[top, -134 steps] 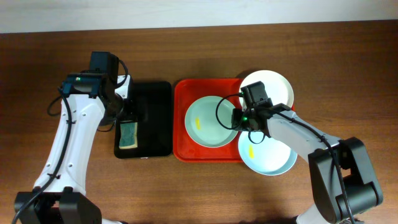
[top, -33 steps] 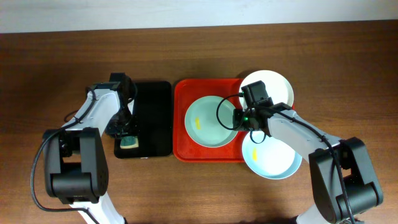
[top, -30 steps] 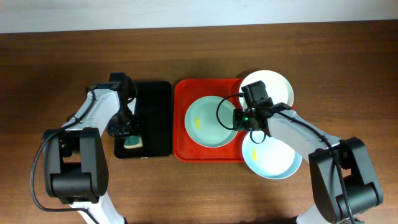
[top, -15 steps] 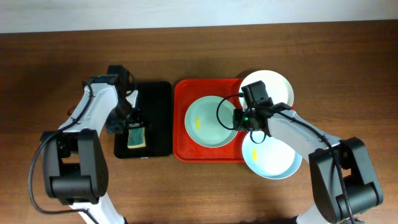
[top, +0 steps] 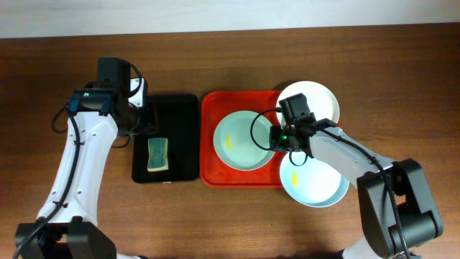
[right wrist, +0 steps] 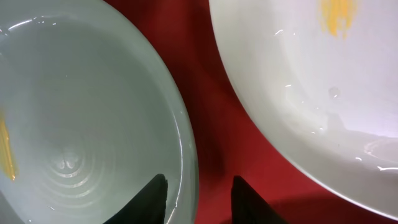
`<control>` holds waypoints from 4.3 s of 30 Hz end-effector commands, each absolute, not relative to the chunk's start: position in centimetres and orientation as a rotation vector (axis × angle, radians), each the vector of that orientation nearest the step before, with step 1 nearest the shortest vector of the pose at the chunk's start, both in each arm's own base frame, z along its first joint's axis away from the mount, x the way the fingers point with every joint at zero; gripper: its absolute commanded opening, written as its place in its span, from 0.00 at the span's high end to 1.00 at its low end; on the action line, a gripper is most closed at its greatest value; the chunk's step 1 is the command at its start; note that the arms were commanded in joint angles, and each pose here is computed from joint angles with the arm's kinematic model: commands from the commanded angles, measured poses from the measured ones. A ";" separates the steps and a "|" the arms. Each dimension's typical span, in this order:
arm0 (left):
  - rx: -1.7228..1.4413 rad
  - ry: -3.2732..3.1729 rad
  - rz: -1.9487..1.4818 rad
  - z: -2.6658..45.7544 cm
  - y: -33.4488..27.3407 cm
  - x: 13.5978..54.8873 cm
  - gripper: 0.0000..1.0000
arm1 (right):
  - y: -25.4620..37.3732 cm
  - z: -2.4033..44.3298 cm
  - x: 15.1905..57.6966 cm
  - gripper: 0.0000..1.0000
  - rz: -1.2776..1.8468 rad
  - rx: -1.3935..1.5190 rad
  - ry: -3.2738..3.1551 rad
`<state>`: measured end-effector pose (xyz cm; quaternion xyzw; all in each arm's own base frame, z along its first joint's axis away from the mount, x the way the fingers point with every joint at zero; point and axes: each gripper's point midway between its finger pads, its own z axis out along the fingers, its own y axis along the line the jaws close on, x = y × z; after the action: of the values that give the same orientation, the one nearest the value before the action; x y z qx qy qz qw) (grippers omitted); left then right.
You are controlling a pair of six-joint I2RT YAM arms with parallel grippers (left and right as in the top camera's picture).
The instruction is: Clean dirty plates on tray and stack at the side
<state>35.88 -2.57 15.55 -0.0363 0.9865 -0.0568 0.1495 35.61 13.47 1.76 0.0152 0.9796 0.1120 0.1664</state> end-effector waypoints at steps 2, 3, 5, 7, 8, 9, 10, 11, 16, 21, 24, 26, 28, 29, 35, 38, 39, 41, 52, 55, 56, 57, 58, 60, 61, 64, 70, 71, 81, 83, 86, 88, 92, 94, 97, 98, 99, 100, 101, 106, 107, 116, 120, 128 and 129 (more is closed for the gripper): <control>-0.064 2.925 -0.098 11.0 -3.1 34.2 0.67 | 13.5 2.3 36.3 0.65 0.314 0.052 2.770; -0.059 2.937 -0.065 10.1 -2.9 33.9 0.64 | 13.5 2.3 36.3 0.65 0.314 0.052 2.770; -0.061 2.967 -0.048 8.3 -2.9 33.3 0.58 | 13.4 2.3 36.3 0.65 0.313 0.053 2.771; -0.079 2.992 -0.045 6.9 -2.9 32.9 0.56 | 13.5 2.3 36.3 0.65 0.313 0.052 2.771; -0.080 2.998 -0.043 6.3 -2.9 32.9 0.55 | 13.5 2.3 36.3 0.65 0.313 0.052 2.771; -0.080 3.005 -0.034 5.6 -2.8 32.8 0.55 | 13.5 2.3 36.3 0.65 0.313 0.052 2.771; -0.081 3.008 -0.018 5.0 -2.6 32.8 0.55 | 13.5 2.3 36.3 0.65 0.313 0.052 2.771; -0.083 3.008 -0.002 4.8 -2.4 32.9 0.56 | 13.5 2.3 36.3 0.65 0.313 0.052 2.771; -0.090 2.984 0.038 4.5 -1.9 33.7 0.57 | 13.5 2.3 36.3 0.65 0.313 0.052 2.771; -0.090 3.006 0.041 3.8 -1.9 33.5 0.55 | 13.5 2.3 36.3 0.65 0.314 0.053 2.770; -0.089 3.031 0.046 3.0 -1.9 33.2 0.57 | 13.5 2.3 36.3 0.65 0.313 0.052 2.770; -0.089 3.044 0.048 2.6 -1.9 33.0 0.62 | 13.5 2.3 36.3 0.65 0.313 0.052 2.771; -0.089 3.054 0.050 2.2 -1.9 33.0 0.64 | 13.5 2.3 36.3 0.65 0.314 0.053 2.770; -0.089 3.060 0.051 2.0 -1.9 32.9 0.64 | 13.4 2.3 36.3 0.65 0.313 0.053 2.770; -0.089 3.090 0.057 0.8 -1.8 32.6 0.61 | 13.5 2.3 36.3 0.65 0.314 0.053 2.770; -0.089 3.079 0.055 0.9 -1.8 32.9 0.74 | 13.5 2.3 36.3 0.65 0.314 0.053 2.770; -0.089 3.077 0.054 1.0 -1.9 33.0 0.74 | 13.5 2.3 36.3 0.65 0.313 0.052 2.770; -0.089 3.070 0.053 1.2 -1.9 33.2 0.74 | 13.5 2.3 36.3 0.65 0.314 0.052 2.770; -0.088 3.077 0.056 1.4 -1.8 33.2 0.64 | 13.4 2.3 36.3 0.65 0.313 0.053 2.771; -0.093 3.067 0.070 1.4 -1.6 33.4 0.64 | 13.5 2.3 36.3 0.65 0.314 0.053 2.771; -0.096 3.061 0.068 1.4 -1.6 33.6 0.67 | 13.5 2.3 36.3 0.65 0.314 0.053 2.771; -0.098 3.056 0.068 1.5 -1.5 33.7 0.69 | 13.5 2.3 36.3 0.65 0.313 0.052 2.771; -0.098 3.053 0.067 1.5 -1.5 33.8 0.72 | 13.5 2.3 36.3 0.65 0.313 0.052 2.771; -0.097 3.054 0.061 1.4 -1.6 33.7 0.76 | 13.5 2.3 36.3 0.65 0.313 0.052 2.771; -0.097 3.057 0.052 1.4 -1.7 33.7 0.75 | 13.5 2.3 36.3 0.65 0.314 0.053 2.771; -0.094 3.068 0.052 1.1 -1.8 33.3 0.69 | 13.5 2.3 36.3 0.65 0.313 0.052 2.771; -0.092 3.063 0.007 0.8 -2.3 33.3 0.74 | 13.4 2.3 36.3 0.65 0.313 0.053 2.771; -0.091 3.061 -0.013 0.8 -2.5 33.3 0.72 | 13.4 2.3 36.3 0.65 0.313 0.053 2.771; -0.091 3.077 -0.016 -0.8 -2.5 32.1 0.82 | 13.5 2.3 36.3 0.65 0.313 0.052 2.771; -0.091 3.074 -0.017 -0.8 -2.5 32.1 0.97 | 13.5 2.3 36.3 0.65 0.314 0.053 2.771; -0.091 3.059 -0.019 0.0 -2.5 32.9 1.00 | 13.5 2.3 36.3 0.65 0.314 0.053 2.770; -0.090 3.045 -0.021 1.4 -2.6 33.7 1.00 | 13.5 2.3 36.3 0.65 0.314 0.052 2.770; -0.074 2.962 -0.032 6.3 -2.8 35.7 1.00 | 13.5 2.3 36.3 0.65 0.314 0.052 2.770; -0.053 2.888 -0.034 8.8 -3.0 36.6 1.00 | 13.5 2.3 36.3 0.76 0.314 0.053 2.770; -0.050 2.760 0.057 12.9 -2.2 37.0 1.00 | 13.5 2.3 36.3 0.96 0.314 0.053 2.770; -0.051 2.731 0.082 13.8 -2.0 37.0 1.00 | 13.5 2.3 36.3 0.96 0.314 0.053 2.770; -0.051 2.700 0.101 14.7 -1.8 37.0 1.00 | 13.5 2.3 36.3 0.96 0.314 0.053 2.770; -0.048 2.675 0.108 15.5 -1.9 37.0 1.00 | 13.5 2.3 36.3 0.96 0.314 0.053 2.770; -0.043 2.651 0.103 16.2 -2.1 37.0 1.00 | 13.5 2.3 36.3 0.96 0.314 0.053 2.770; -0.002 2.608 0.084 17.4 -3.2 37.0 1.00 | 13.5 2.3 36.3 0.96 0.314 0.053 2.770; 0.003 2.609 0.084 17.4 -3.4 37.1 1.00 | 13.5 2.3 36.3 0.96 0.314 0.053 2.770; 0.024 2.666 0.048 15.3 -4.1 37.1 1.00 | 13.5 2.3 36.3 0.96 0.315 0.053 2.770; 0.036 2.689 0.006 12.8 -4.9 38.4 1.00 | 13.5 2.3 36.3 0.88 0.315 0.053 2.770; 0.068 2.678 -0.028 7.3 -6.6 42.6 1.00 | 13.5 2.3 36.3 0.81 0.315 0.053 2.770; 0.077 2.671 -0.035 6.6 -7.1 43.2 1.00 | 13.5 2.3 36.3 0.80 0.315 0.053 2.770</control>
<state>42.44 -5.72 9.21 0.0081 0.9702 -0.0024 0.2423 35.63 13.46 1.76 0.0152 0.9795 0.1119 0.1666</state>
